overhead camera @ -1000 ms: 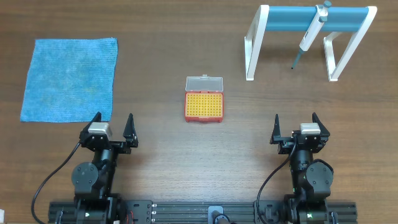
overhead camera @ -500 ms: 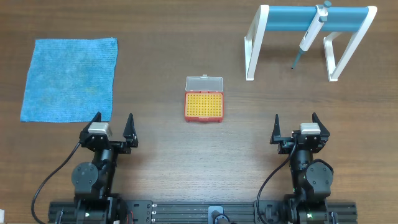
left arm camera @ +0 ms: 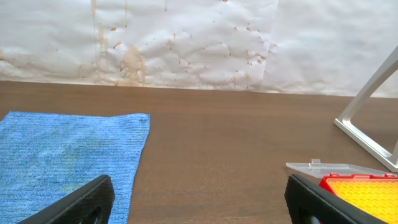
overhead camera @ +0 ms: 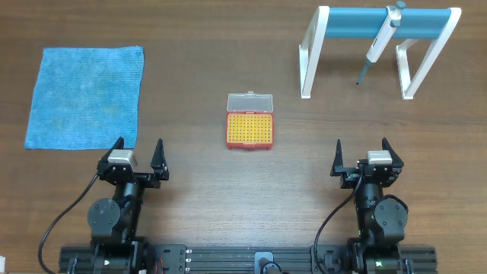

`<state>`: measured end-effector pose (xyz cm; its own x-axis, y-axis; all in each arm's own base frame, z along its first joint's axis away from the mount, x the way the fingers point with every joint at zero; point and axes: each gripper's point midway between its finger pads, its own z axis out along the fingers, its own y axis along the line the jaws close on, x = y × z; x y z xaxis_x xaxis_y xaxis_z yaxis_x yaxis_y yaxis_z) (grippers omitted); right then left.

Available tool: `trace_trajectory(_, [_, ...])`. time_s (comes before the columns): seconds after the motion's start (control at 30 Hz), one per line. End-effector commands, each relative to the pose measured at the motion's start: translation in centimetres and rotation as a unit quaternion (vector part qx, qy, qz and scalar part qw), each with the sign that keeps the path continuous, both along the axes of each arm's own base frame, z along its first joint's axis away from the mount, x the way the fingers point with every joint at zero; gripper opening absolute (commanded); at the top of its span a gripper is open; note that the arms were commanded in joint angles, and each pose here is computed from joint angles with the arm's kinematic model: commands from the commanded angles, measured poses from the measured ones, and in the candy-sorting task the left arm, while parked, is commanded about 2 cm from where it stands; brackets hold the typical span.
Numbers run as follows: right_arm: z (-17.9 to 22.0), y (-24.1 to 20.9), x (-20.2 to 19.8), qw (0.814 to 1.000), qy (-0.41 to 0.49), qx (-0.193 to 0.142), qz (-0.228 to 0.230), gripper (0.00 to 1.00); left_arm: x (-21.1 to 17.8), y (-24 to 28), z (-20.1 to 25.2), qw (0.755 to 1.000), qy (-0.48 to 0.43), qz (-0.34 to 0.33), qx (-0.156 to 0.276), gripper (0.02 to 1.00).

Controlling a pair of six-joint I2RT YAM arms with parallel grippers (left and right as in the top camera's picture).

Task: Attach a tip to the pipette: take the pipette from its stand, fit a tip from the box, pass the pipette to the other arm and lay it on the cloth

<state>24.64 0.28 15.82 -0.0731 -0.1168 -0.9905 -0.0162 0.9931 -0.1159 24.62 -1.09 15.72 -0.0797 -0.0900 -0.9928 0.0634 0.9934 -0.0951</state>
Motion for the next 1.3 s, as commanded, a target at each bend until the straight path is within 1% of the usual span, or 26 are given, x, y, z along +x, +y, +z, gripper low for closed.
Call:
trace_trajectory(0.03, [-0.1,0.1,0.0,1.0,-0.002,0.003,0.005,0.976,-0.1,-0.3,0.0,1.0,-0.001,-0.01,0.008,0.888])
trace_trajectory(0.17, [0.0,0.1,0.1,1.0,-0.001,0.003,0.005,0.976,-0.1,-0.3,0.0,1.0,-0.001,-0.01,0.008,0.888])
trace_trajectory(0.3, [0.7,0.0,0.4,1.0,0.013,0.027,0.0,0.976,-0.1,-0.3,0.0,1.0,-0.001,-0.01,0.008,0.888])
trace_trajectory(0.5, [2.8,-1.8,2.9,0.999,0.011,0.028,-0.034,0.976,-0.1,-0.3,0.0,1.0,-0.001,-0.01,0.008,0.888])
trace_trajectory(0.7, [3.9,-3.5,7.3,0.998,0.016,0.028,-0.057,0.976,-0.1,-0.3,0.0,1.0,-0.001,-0.01,0.008,0.888])
trace_trajectory(0.83, [3.4,-4.0,11.8,0.997,0.047,0.03,-0.058,0.974,-0.1,-0.3,0.0,1.0,-0.001,-0.01,0.008,0.89])
trace_trajectory(0.93, [3.0,-4.3,14.3,0.996,0.064,0.03,-0.059,0.976,-0.1,-0.3,0.0,1.0,-0.001,-0.01,0.008,0.888])
trace_trajectory(1.1, [3.3,-4.9,19.3,0.996,0.056,0.03,-0.059,0.976,-0.1,-0.3,0.0,1.0,-0.001,-0.01,0.008,0.888])
trace_trajectory(1.2, [3.3,-5.0,20.9,0.997,0.046,0.031,-0.059,0.976,-0.1,-0.3,0.0,1.0,-0.001,-0.01,0.008,0.888])
trace_trajectory(1.3, [2.9,-5.2,22.3,0.996,0.046,0.045,-0.061,0.976,-0.1,-0.3,0.0,1.0,-0.001,-0.01,0.008,0.888])
